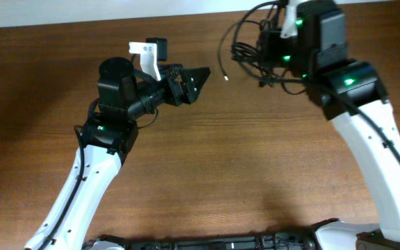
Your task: Untangle cables
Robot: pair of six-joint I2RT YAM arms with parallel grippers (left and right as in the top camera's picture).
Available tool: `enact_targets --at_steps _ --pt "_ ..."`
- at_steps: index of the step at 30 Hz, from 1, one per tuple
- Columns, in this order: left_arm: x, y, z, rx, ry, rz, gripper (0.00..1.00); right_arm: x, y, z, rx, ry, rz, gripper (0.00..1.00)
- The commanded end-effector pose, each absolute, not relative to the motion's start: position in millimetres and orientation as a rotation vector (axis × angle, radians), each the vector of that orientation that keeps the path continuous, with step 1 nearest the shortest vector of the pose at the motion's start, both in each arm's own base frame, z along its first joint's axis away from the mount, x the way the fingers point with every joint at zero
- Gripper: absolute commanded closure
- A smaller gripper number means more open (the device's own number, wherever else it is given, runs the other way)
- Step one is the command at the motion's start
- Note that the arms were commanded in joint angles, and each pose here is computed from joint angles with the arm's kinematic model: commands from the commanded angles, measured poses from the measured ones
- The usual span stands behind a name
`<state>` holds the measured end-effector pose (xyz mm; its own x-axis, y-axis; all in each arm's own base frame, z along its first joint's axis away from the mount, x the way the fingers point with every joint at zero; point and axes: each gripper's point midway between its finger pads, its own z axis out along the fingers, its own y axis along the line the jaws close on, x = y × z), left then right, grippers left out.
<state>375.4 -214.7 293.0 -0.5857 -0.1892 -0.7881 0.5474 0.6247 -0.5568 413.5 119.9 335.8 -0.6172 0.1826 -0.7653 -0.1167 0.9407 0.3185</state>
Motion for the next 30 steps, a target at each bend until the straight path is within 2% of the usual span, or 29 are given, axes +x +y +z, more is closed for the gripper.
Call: enact_targets --at_steps 1,11,28,30 --pt "368 -221 303 0.527 1.841 -0.927 0.01 391 133 351 -0.087 2.192 0.705 0.96" --pt "325 -248 328 1.017 1.479 -0.958 0.01 352 158 352 -0.566 2.114 0.885 0.96" --pt "308 -257 340 1.171 1.282 -0.917 0.0 335 172 362 -0.639 2.06 1.039 0.96" --pt "309 -257 341 1.171 1.272 -0.912 0.02 332 175 365 -0.654 2.046 1.073 0.96"
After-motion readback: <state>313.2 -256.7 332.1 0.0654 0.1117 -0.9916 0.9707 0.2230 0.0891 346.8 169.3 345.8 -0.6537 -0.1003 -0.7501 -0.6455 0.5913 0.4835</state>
